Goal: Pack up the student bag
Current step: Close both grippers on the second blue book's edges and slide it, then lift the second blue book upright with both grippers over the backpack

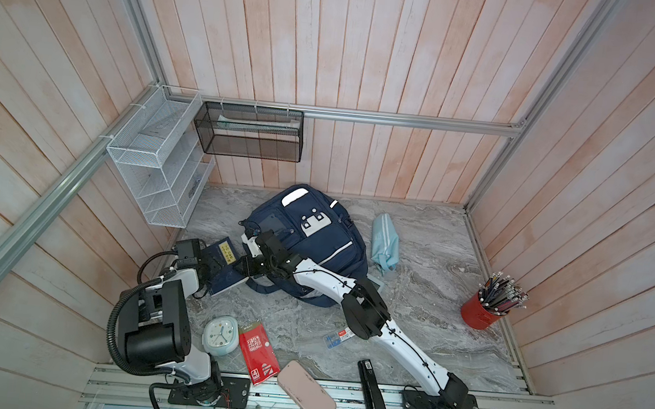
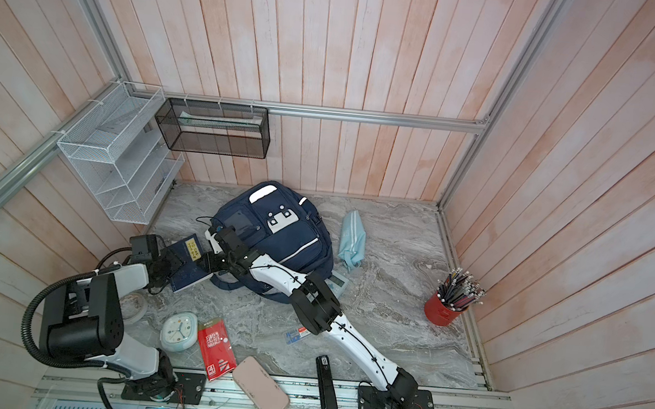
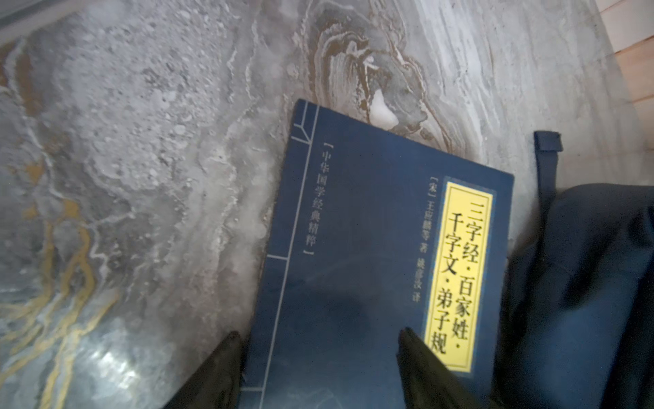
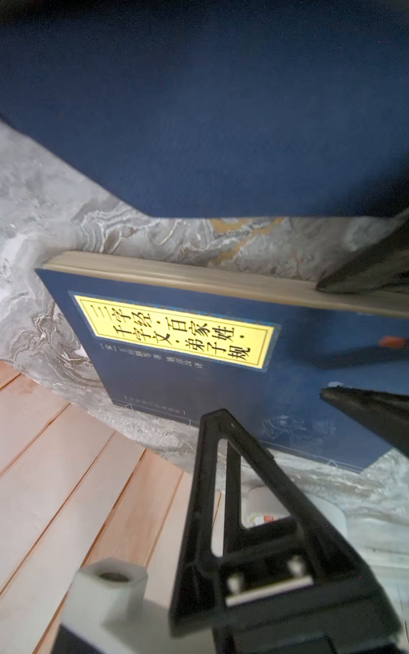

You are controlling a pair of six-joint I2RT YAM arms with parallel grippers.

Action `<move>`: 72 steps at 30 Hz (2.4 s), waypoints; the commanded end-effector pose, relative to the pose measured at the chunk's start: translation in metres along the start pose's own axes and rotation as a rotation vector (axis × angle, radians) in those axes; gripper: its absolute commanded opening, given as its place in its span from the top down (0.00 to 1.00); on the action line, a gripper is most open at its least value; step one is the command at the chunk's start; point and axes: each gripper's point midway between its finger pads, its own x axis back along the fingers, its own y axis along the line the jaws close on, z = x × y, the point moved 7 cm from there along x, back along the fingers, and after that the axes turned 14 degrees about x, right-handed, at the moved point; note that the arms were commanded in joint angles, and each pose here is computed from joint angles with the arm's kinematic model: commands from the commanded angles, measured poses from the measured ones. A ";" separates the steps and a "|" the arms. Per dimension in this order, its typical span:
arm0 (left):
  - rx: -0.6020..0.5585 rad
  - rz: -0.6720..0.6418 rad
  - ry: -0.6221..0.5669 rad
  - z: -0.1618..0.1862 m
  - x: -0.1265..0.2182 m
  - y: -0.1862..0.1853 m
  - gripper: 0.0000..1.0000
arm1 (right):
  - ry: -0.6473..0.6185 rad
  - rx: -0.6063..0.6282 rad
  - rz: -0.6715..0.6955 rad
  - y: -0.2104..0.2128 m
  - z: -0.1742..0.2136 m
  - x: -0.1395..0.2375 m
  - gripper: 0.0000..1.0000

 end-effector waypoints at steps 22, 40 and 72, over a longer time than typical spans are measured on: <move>0.055 0.045 0.169 0.034 0.005 0.011 0.40 | 0.072 -0.078 -0.227 -0.007 0.011 0.003 1.00; -0.069 0.442 0.014 0.004 0.121 -0.050 0.22 | -0.270 0.196 -0.169 0.100 -0.114 0.164 1.00; -0.548 1.276 0.631 0.227 0.201 -0.251 1.00 | -0.432 -0.090 0.239 0.021 0.021 0.431 0.68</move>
